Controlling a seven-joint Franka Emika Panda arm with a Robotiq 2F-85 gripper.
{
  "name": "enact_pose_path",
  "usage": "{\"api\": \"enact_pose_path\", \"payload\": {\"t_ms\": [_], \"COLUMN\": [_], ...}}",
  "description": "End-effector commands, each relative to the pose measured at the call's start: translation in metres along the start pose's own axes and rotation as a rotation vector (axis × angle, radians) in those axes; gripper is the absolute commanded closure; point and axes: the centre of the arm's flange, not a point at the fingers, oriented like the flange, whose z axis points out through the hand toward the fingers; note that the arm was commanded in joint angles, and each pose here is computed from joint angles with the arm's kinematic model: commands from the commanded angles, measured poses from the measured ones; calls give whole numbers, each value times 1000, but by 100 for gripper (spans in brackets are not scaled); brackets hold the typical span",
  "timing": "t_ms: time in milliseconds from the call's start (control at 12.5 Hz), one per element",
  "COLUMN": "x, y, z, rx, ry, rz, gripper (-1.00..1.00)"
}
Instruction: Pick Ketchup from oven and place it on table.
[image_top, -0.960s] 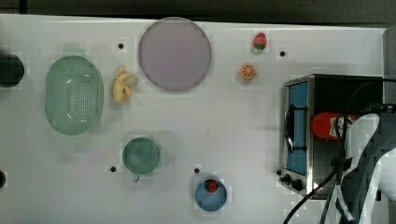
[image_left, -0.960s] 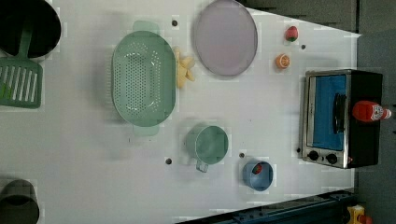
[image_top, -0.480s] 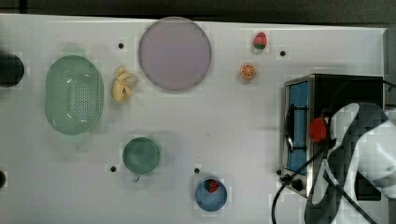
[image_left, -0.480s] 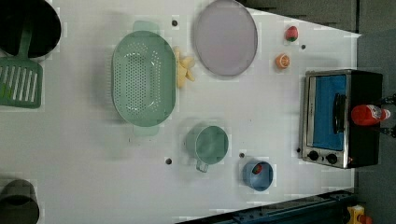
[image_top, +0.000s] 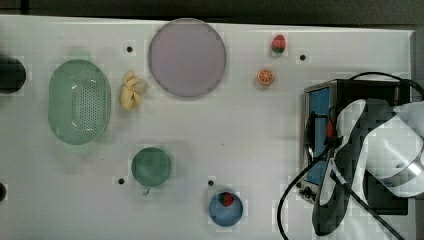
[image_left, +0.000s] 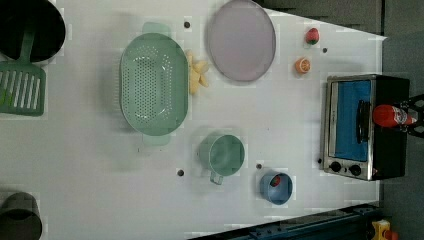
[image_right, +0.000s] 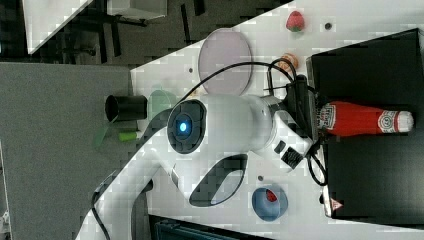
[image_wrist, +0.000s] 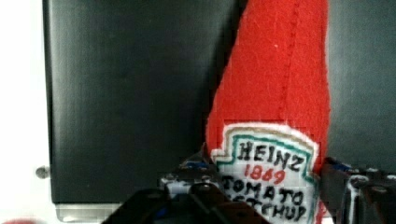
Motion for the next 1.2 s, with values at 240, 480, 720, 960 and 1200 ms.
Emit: {"api": "enact_pose_path", "payload": {"t_ms": [240, 480, 720, 960, 1200], "x": [-31, -106, -243, -303, -335], "y": [-24, -30, -54, -61, -50], "z": [-151, -208, -227, -217, -135], "rx": [120, 56, 56, 39, -60], "ry": [16, -4, -41, -57, -80], "rz": [-101, -264, -512, -605, -641], "gripper": [-24, -24, -24, -24, -24]}}
